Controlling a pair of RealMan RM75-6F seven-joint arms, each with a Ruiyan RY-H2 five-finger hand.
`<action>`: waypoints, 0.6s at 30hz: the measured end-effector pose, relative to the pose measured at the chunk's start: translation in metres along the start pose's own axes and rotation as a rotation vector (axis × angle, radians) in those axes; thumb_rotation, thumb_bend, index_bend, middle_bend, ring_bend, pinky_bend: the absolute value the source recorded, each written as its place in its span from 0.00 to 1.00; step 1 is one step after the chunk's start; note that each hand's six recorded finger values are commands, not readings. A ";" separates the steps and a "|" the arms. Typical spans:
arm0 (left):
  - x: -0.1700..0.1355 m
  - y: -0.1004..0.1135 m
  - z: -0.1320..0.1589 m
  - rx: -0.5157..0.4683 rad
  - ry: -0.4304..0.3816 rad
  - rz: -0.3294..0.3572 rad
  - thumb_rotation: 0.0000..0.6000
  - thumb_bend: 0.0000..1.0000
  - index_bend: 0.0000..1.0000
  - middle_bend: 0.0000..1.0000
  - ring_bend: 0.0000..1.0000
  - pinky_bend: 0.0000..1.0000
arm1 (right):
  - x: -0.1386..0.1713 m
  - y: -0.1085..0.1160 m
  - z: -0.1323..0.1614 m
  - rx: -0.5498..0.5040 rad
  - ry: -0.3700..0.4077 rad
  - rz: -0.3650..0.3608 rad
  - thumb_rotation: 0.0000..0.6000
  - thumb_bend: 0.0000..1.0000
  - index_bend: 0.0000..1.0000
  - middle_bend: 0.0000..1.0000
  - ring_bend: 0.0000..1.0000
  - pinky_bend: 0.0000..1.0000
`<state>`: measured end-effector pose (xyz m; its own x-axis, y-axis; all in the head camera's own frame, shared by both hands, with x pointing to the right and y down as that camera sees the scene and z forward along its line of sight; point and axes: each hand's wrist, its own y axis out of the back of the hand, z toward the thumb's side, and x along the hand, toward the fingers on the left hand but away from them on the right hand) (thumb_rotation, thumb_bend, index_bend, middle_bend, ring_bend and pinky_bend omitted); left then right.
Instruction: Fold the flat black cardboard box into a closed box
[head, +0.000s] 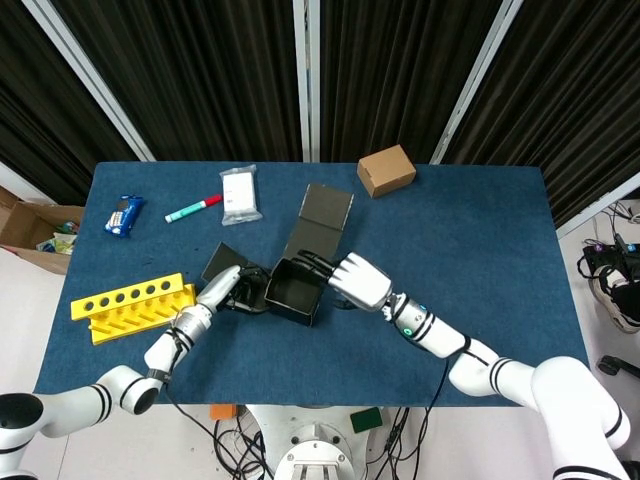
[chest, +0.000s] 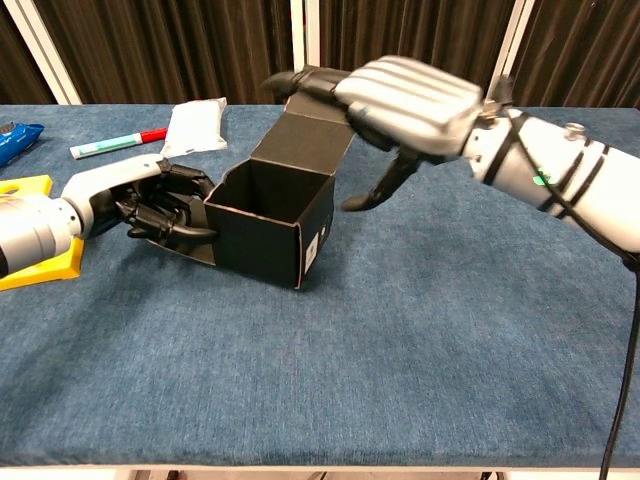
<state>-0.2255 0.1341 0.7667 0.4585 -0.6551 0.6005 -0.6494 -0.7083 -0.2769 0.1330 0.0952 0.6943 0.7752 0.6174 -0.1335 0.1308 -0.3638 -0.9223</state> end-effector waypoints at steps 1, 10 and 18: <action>-0.001 0.001 0.001 0.002 0.000 0.003 0.92 0.13 0.47 0.40 0.68 0.95 | 0.005 0.001 -0.004 -0.043 -0.034 -0.012 1.00 0.03 0.01 0.20 0.76 0.95; -0.004 -0.002 -0.003 0.041 0.025 -0.026 0.92 0.14 0.30 0.26 0.66 0.95 | 0.058 0.002 -0.047 -0.310 -0.304 -0.036 1.00 0.03 0.03 0.25 0.76 0.97; -0.005 -0.004 0.000 0.068 0.008 -0.021 0.94 0.14 0.11 0.12 0.65 0.95 | 0.079 -0.029 -0.055 -0.451 -0.421 0.125 1.00 0.03 0.03 0.24 0.76 0.97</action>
<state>-0.2253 0.1401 0.7642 0.4668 -0.6376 0.6128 -0.5966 -0.7385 -0.3140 0.2245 0.1160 0.7301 0.5038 0.7394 -0.4465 0.3741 -0.6527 -0.6588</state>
